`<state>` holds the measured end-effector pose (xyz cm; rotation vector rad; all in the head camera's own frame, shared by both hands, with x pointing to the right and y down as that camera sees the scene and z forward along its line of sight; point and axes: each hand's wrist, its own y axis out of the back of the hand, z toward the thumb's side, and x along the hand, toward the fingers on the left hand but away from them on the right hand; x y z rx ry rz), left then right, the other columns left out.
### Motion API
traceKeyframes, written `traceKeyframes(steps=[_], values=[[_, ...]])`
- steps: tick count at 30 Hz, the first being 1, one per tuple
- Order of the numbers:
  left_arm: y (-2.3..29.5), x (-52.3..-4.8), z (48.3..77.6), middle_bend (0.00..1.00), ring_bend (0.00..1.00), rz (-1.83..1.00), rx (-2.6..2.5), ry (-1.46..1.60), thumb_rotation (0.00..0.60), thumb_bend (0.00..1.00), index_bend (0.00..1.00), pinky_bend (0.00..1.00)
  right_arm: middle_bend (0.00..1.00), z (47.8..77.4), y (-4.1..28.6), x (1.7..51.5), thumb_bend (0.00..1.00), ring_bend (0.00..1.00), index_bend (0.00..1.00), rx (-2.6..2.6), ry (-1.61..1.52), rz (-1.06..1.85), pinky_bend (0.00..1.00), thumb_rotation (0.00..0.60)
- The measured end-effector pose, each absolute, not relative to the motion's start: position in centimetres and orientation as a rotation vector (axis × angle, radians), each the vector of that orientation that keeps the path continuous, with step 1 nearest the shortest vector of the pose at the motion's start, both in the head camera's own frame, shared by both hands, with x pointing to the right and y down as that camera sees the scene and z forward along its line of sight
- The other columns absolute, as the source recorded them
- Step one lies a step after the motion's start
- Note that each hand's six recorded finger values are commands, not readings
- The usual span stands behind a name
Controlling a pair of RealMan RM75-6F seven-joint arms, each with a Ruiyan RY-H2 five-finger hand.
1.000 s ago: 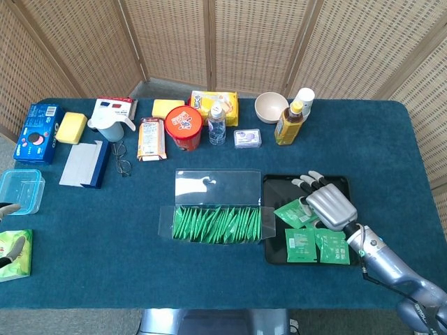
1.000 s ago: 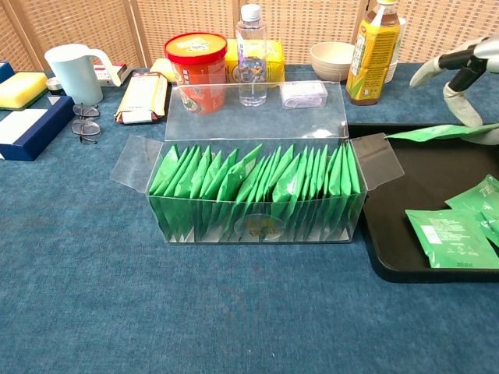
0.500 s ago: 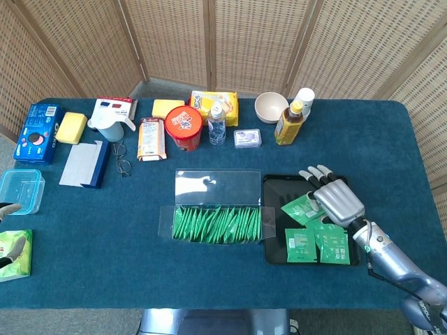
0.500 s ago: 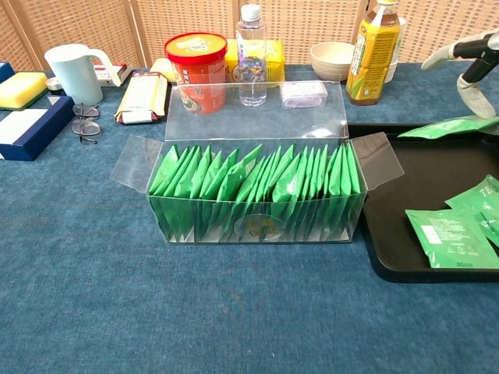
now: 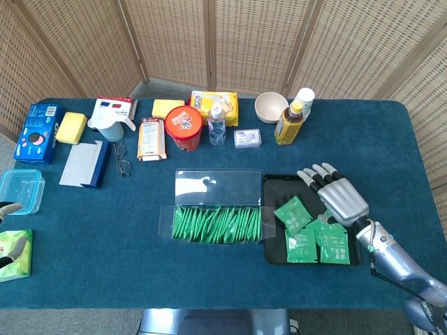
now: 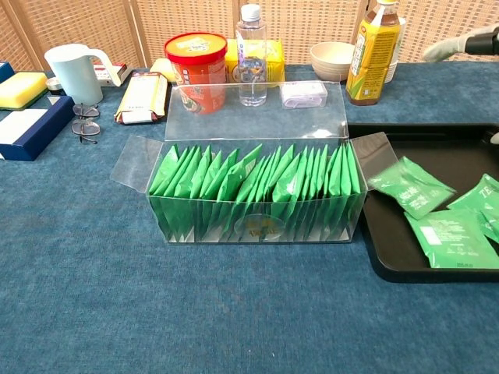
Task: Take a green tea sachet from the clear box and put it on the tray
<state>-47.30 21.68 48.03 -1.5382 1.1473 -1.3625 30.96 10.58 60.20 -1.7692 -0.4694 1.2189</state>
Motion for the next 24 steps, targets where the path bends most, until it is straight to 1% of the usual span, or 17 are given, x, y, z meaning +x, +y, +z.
traceKeyframes(steps=[9,15,24], values=[[21.7,-47.3,47.9,0.25,0.20,-1.362,-1.536,1.148,0.600,0.31,0.24,0.30,0.00,59.8,10.1,30.8,0.13,0.00,0.00,-1.753,-0.494,1.208,0.00,0.597],[21.9,-47.4,47.9,0.25,0.20,-1.373,-1.532,1.144,0.600,0.31,0.24,0.30,0.00,58.9,9.7,31.2,0.13,0.00,0.00,-1.743,-0.557,1.200,0.00,0.600],[23.1,-47.9,48.4,0.25,0.20,-1.449,-1.540,1.127,0.600,0.31,0.24,0.30,0.01,57.6,9.8,33.2,0.25,0.00,0.00,-1.695,-0.698,1.269,0.00,0.599]])
